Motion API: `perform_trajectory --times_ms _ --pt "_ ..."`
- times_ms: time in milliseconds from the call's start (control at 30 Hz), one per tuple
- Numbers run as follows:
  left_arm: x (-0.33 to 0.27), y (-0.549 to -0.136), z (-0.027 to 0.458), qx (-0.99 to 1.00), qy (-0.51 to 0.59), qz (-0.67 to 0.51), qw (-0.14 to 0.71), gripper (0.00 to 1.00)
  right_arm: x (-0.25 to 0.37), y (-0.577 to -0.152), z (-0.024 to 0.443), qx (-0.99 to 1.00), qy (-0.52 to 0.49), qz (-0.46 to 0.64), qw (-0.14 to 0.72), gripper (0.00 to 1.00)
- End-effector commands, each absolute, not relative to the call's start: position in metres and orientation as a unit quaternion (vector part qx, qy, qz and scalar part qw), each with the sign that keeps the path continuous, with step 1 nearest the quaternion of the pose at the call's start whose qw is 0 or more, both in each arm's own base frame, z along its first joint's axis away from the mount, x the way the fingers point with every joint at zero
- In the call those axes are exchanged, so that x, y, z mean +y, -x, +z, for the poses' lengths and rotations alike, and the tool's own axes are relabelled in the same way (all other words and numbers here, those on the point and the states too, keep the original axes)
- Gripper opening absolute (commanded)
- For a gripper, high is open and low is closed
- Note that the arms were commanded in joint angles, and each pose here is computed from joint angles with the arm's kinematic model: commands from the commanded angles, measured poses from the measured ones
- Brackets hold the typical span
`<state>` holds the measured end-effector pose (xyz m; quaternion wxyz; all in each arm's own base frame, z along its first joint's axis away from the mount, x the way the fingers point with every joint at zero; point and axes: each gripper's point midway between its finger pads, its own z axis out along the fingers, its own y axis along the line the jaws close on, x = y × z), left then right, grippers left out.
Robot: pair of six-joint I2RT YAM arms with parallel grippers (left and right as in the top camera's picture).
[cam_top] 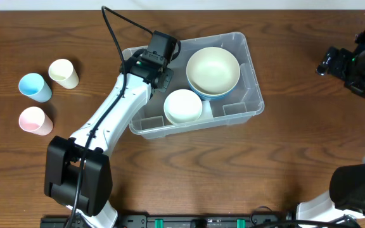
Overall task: Pack container
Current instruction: 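Open the left gripper and lift it off the green cup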
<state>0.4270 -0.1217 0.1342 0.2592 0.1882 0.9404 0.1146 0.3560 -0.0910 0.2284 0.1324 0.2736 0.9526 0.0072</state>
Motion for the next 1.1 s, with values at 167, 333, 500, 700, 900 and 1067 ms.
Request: perform_trajectory --times_ms 167,333,500,700,900,1067 --pt "-0.119 -0.434 0.139 0.938 -0.185 0.121 0.266 0.59 -0.092 -0.357 0.234 0.950 -0.279 0.008 0.141 0.99" --pt "-0.119 -0.434 0.139 0.938 -0.185 0.121 0.266 0.59 -0.092 -0.357 0.234 0.950 -0.279 0.008 0.141 0.99" --pt "-0.116 -0.437 0.140 0.938 -0.182 0.122 0.270 0.59 -0.092 -0.357 0.234 0.950 -0.279 0.008 0.141 0.99" --pt "-0.106 -0.445 0.137 0.938 -0.171 0.126 0.273 0.59 -0.092 -0.357 0.234 0.950 -0.279 0.008 0.141 0.99" --pt "-0.106 -0.446 0.134 0.939 -0.172 0.127 0.269 0.58 -0.092 -0.357 0.234 0.950 -0.279 0.008 0.141 0.99" --pt "-0.110 -0.443 0.161 0.933 -0.165 0.119 0.297 0.60 -0.092 -0.357 0.234 0.950 -0.279 0.008 0.141 0.99"
